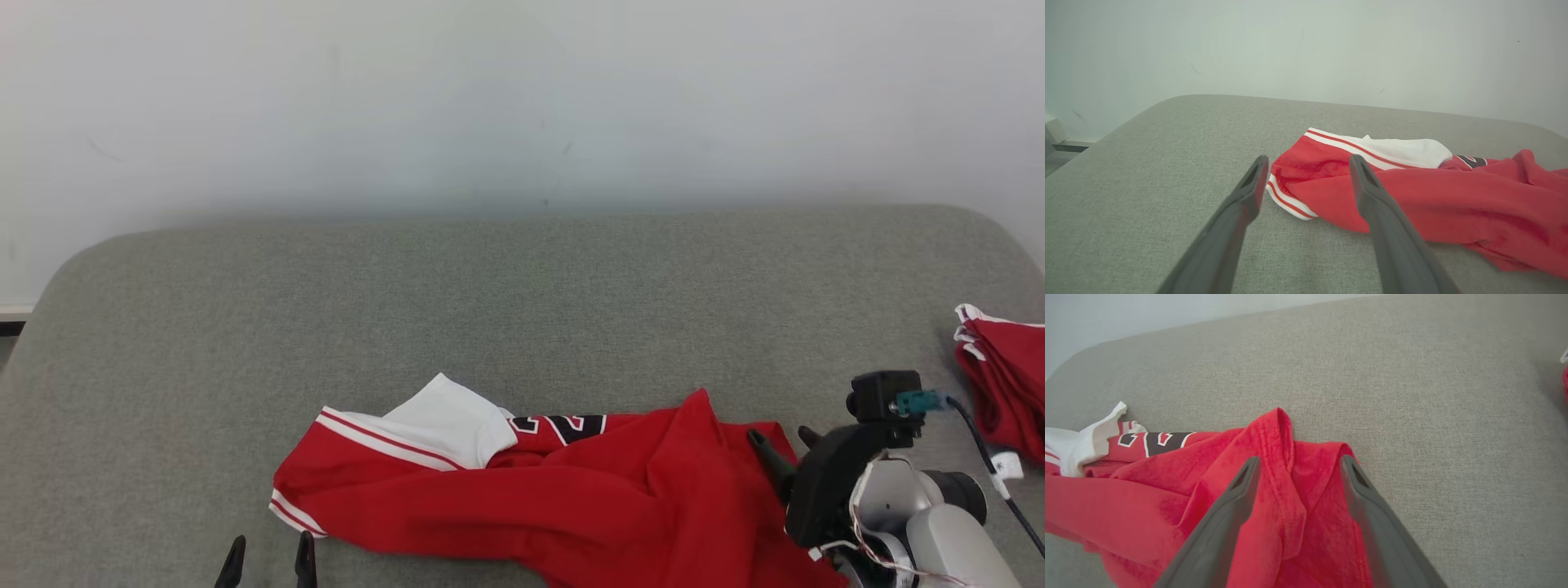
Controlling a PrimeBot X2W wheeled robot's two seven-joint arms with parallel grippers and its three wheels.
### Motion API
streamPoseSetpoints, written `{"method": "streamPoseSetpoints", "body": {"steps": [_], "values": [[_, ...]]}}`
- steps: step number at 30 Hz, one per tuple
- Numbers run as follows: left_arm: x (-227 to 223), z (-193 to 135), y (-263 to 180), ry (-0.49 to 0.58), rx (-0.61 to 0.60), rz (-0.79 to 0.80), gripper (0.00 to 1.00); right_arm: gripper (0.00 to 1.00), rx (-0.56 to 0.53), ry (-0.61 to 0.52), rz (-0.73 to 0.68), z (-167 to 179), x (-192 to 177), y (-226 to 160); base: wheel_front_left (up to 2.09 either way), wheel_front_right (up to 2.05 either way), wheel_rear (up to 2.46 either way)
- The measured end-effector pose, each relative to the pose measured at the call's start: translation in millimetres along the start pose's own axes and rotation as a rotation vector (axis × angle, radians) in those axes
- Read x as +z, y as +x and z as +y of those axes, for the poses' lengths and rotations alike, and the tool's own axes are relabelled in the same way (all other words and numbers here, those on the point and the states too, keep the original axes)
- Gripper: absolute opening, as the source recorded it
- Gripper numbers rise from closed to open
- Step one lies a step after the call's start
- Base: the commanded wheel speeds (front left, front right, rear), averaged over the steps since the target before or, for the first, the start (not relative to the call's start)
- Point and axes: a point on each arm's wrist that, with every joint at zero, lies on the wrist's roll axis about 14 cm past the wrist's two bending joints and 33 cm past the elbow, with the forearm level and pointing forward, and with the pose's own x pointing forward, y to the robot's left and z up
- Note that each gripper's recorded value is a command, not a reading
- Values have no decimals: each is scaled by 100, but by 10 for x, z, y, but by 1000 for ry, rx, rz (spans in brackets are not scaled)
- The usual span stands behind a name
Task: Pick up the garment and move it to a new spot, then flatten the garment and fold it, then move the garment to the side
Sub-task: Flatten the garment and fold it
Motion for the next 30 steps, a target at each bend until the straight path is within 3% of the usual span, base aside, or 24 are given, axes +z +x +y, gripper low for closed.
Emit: {"method": "streamPoseSetpoints", "body": {"steps": [3, 8, 23, 24, 26, 27, 30], "values": [[-8, 15, -24, -3, 8, 2, 100, 100, 13, 10, 96, 73, -1, 98, 0, 0, 0], [-40, 54, -46, -6, 24, 13, 100, 100, 11, -7, 139, 128, 170, 277, 0, 0, 0], [-147, 231, -64, -18, 89, 51, 100, 100, 37, -6, 310, 343, -91, 752, 0, 0, 0], [-149, 236, -62, -21, 92, 51, 100, 91, 41, -6, 313, 358, -99, 765, 0, 0, 0], [-151, 240, -54, -22, 93, 52, 100, 13, 46, -7, 317, 380, -110, 780, 0, 0, 0], [-154, 238, -52, -23, 92, 53, 100, 0, 46, -7, 318, 382, -112, 783, 0, 0, 0], [-155, 230, -46, -24, 90, 53, 100, 0, 40, -7, 323, 350, -125, 786, 0, 0, 0]]}}
